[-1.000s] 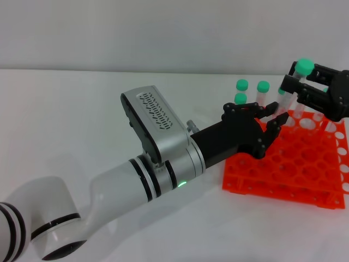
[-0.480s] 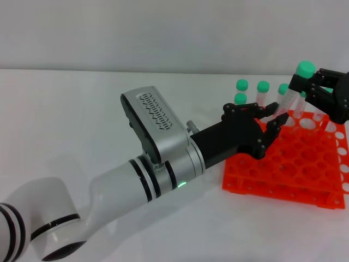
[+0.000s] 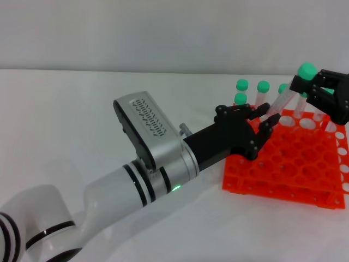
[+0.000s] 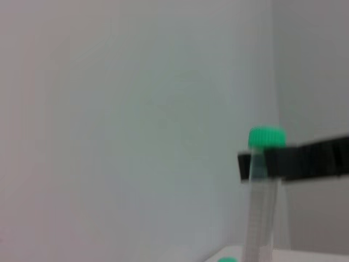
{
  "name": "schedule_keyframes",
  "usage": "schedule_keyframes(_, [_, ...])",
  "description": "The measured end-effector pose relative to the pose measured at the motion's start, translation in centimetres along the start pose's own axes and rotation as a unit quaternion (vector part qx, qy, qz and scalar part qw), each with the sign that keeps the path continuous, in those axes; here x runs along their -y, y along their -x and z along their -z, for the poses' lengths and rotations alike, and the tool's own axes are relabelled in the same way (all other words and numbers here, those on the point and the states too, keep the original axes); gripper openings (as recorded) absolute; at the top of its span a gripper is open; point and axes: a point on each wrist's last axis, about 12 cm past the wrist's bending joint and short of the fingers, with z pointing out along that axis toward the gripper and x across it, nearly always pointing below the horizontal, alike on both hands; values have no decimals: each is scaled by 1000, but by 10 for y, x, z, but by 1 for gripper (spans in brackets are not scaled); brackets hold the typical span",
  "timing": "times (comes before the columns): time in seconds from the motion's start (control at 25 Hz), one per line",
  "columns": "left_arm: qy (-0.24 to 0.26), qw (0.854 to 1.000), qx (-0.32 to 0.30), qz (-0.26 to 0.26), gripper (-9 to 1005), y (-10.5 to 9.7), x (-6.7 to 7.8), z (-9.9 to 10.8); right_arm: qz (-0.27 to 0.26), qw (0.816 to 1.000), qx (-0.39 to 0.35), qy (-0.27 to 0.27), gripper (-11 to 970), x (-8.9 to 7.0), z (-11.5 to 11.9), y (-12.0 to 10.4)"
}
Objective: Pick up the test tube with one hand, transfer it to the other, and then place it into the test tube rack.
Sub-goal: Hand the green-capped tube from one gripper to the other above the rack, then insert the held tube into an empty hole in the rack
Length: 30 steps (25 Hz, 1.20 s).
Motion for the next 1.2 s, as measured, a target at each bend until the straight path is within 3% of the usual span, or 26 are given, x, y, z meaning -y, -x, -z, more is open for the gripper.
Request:
schedule_keyframes(0.28, [18, 1000, -2, -16, 223, -5, 1, 7, 4, 1000, 7, -1, 223, 0, 0, 1])
schedule_keyframes(0.36, [34, 999, 0, -8, 409, -7, -1, 11, 6, 1000, 11, -5, 215, 1, 0, 2])
schedule_keyframes(0.56, [74, 997, 6, -26, 606, -16, 3, 32, 17, 999, 11, -34, 203, 8, 2, 4])
schedule_keyframes(0.68, [128, 991, 21, -27, 664, -23, 9, 56, 39, 998, -10, -41, 203, 12, -2, 4])
schedule_keyframes(0.84, [234, 971, 40, -3, 701, -32, 2, 99, 75, 996, -47, -32, 203, 14, -21, 1])
schedule_keyframes(1.0, [298, 953, 46, -11, 738, -40, -5, 137, 88, 993, -72, -41, 203, 18, -37, -2])
schedule_keyframes(1.2, [351, 936, 23, -19, 768, -51, -15, 168, 100, 990, -92, -42, 203, 18, -51, -8])
